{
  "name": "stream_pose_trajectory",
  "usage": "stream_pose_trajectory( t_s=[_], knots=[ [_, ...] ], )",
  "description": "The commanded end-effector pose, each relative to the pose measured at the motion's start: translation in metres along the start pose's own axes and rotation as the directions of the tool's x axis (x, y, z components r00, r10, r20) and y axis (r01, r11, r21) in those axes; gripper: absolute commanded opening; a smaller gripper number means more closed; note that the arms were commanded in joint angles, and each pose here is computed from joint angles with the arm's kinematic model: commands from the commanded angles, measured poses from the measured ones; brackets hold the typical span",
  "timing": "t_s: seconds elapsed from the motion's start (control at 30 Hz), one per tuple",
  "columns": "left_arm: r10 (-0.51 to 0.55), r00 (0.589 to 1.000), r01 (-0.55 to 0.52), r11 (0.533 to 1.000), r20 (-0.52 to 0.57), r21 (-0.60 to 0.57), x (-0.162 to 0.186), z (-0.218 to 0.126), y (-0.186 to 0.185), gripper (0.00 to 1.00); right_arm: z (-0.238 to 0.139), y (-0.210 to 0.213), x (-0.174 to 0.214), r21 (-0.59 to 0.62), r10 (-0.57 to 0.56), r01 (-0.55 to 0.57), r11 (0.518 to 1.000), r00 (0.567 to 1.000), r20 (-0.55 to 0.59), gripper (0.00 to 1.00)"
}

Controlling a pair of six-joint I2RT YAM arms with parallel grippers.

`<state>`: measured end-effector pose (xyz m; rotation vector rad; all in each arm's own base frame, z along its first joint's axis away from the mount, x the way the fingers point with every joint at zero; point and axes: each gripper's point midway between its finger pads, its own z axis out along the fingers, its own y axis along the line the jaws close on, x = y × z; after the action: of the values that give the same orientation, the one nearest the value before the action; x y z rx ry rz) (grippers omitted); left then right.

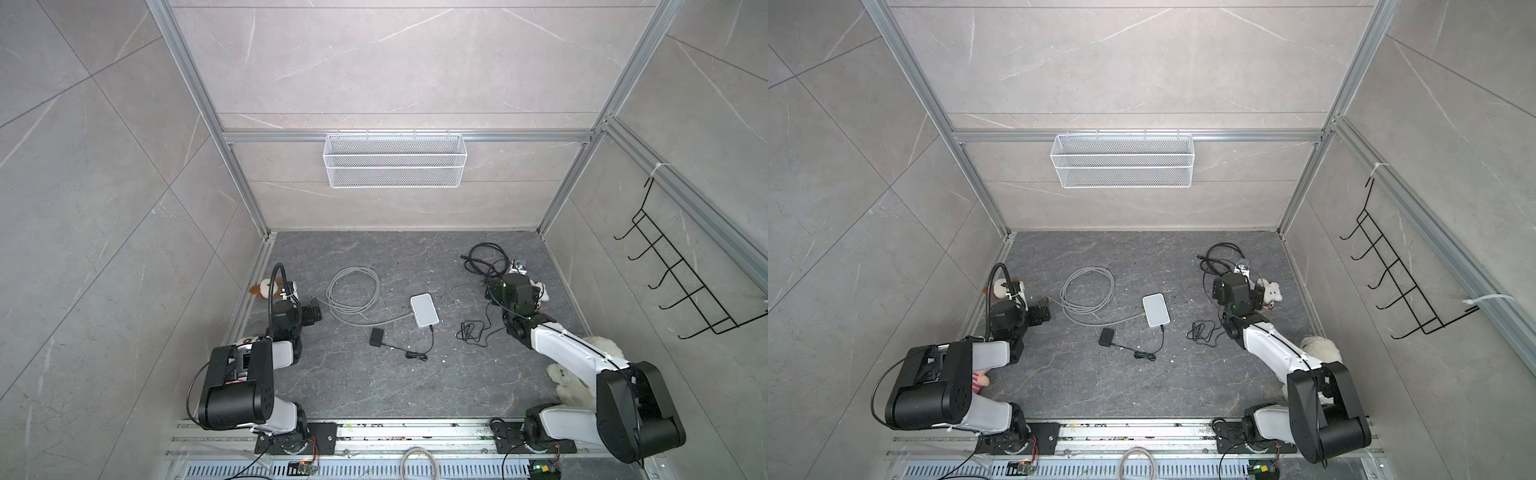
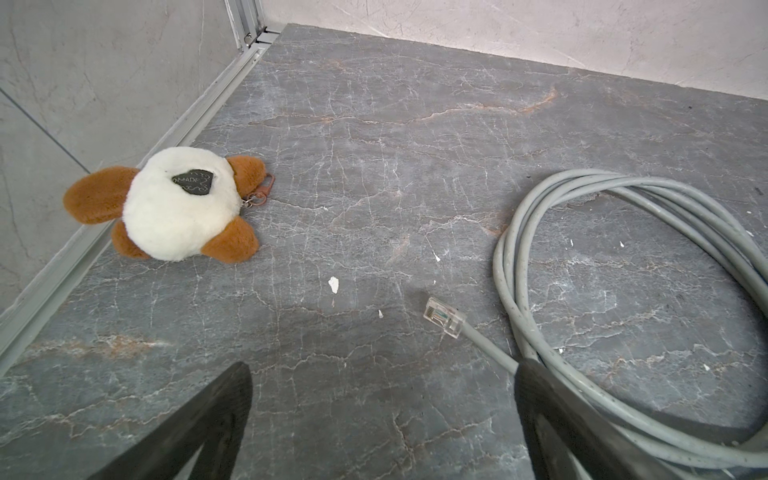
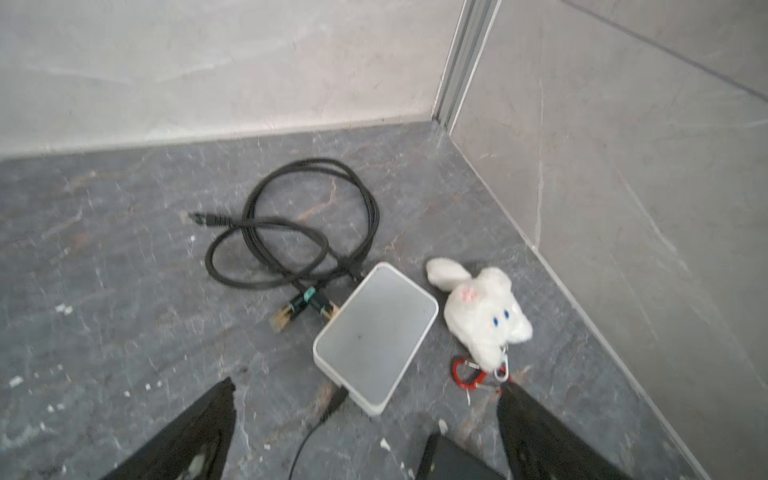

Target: Insert the plug into the switch port

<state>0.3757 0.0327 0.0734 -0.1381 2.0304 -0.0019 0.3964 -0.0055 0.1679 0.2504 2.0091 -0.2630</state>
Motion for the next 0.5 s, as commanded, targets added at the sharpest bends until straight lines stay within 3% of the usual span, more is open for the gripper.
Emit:
stream_pose_trajectory(
  t_s=[0.0,0.47],
  knots=[
    [0.001,0.998,0.000,1.000,0.068,-0.017,-0.018,0.001,0.003,1.00,-0.001,0.005,-0.014,-0.097,0.015,-0.019,0.995,0.999,-0.041,0.99],
    [0.002,0.998,-0.001,1.000,0.062,-0.015,-0.017,0.001,0.003,1.00,0.009,0.022,-0.009,-0.228,0.070,-0.101,0.968,0.988,-0.138,1.00]
  ],
)
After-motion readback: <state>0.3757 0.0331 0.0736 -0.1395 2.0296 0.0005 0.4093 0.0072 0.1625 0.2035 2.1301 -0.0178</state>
